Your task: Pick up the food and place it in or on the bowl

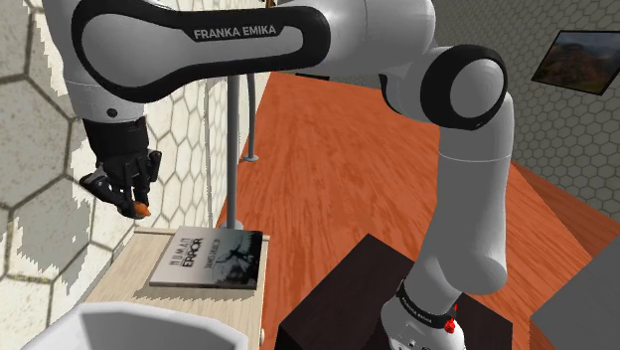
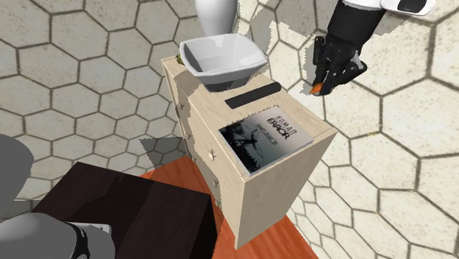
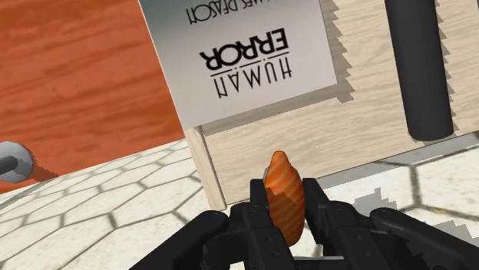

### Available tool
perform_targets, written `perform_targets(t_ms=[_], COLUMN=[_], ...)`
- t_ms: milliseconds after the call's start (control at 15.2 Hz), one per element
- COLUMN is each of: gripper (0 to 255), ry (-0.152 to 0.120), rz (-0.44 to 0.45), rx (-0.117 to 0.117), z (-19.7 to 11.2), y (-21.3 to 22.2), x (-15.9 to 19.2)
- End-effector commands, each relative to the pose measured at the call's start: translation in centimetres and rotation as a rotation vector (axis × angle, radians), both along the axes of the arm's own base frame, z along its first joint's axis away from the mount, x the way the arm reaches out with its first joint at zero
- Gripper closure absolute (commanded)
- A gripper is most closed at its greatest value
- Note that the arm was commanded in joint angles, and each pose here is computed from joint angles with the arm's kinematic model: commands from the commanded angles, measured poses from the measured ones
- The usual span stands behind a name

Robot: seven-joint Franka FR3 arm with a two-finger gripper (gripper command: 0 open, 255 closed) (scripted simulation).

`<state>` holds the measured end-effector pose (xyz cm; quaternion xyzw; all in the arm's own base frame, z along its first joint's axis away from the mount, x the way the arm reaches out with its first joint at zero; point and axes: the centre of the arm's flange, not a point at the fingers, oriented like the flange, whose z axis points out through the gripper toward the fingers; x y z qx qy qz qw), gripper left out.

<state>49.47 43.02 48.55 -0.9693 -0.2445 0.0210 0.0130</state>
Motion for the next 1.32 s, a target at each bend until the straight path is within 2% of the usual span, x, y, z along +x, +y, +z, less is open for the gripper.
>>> perform_targets(t_ms=[0,858,1254], gripper=[255,255,255], ry=[-0.006,-0.006,-0.006], rz=[0.001,0.001,0.001], rx=[0.005,0.005,0.005], z=[1.3,8.0,8.3], y=[-0.1,0.0,3.4], x=[0.0,0.0,-7.1])
